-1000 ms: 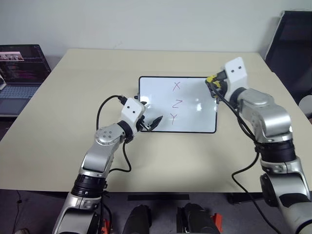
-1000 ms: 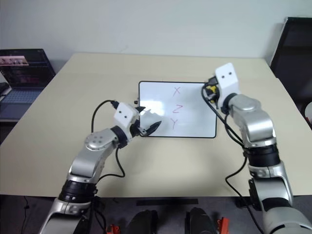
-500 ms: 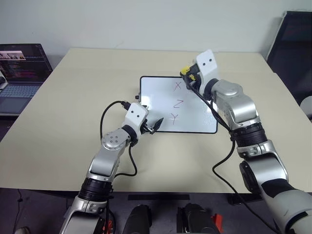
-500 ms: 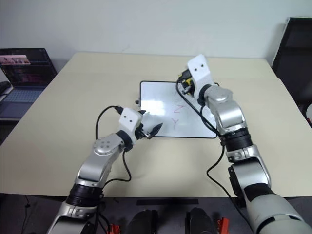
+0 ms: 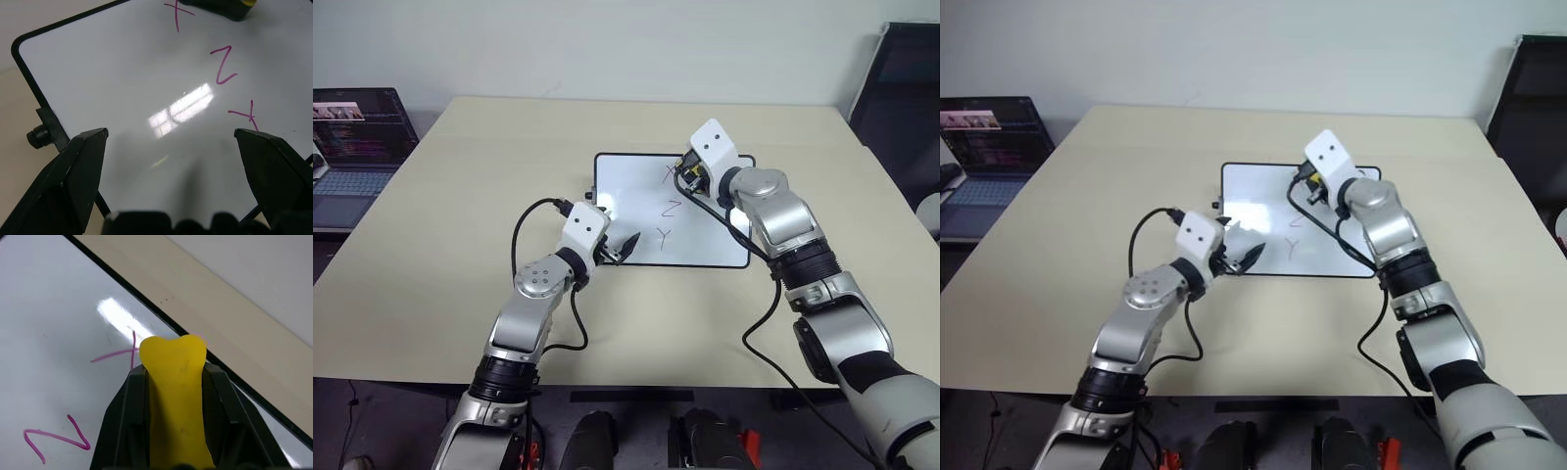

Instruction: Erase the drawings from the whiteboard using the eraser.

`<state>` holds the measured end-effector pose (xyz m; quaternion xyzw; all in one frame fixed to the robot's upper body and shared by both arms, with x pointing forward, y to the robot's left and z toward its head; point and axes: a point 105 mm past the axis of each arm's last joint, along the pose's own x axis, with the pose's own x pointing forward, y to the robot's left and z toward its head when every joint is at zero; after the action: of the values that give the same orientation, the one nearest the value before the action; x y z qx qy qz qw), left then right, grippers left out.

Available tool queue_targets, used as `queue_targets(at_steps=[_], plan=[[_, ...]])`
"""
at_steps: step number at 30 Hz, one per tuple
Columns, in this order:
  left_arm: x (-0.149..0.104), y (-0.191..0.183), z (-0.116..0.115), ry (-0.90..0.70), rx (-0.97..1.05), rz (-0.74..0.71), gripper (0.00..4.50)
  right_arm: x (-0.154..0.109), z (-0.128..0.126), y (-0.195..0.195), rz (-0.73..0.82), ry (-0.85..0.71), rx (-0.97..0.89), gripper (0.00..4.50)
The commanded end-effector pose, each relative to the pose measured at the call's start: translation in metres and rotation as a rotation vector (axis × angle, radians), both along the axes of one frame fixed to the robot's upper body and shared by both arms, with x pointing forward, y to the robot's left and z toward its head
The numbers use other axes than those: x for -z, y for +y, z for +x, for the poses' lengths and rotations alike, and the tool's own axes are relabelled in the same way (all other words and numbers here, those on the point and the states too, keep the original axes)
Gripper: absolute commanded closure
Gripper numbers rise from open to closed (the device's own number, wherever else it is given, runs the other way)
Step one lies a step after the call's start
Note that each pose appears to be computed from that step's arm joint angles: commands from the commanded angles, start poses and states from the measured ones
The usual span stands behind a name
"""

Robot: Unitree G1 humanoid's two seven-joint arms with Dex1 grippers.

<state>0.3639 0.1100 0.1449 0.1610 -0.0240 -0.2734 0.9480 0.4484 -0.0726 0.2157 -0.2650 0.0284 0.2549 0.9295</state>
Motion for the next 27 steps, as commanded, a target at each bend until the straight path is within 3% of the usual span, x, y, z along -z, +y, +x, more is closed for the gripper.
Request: queue_targets(at_steps=[1, 15, 27], plan=[[-0.026, -0.002, -0.001, -0.084, 0.001, -0.017, 0.0, -0.02, 0.003, 0.007, -0.025, -0.066, -0.02, 3.44], [-0.033, 0.006, 0.001, -0.105, -0.03, -0.022, 0.0, -0.015, 0.007, 0.023, -0.028, -0.031, -0.07, 3.44], [-0.04, 0.018, 0.004, -0.121, -0.078, -0.046, 0.0, 0.01, -0.002, 0.038, -0.035, 0.064, -0.126, 3.44]])
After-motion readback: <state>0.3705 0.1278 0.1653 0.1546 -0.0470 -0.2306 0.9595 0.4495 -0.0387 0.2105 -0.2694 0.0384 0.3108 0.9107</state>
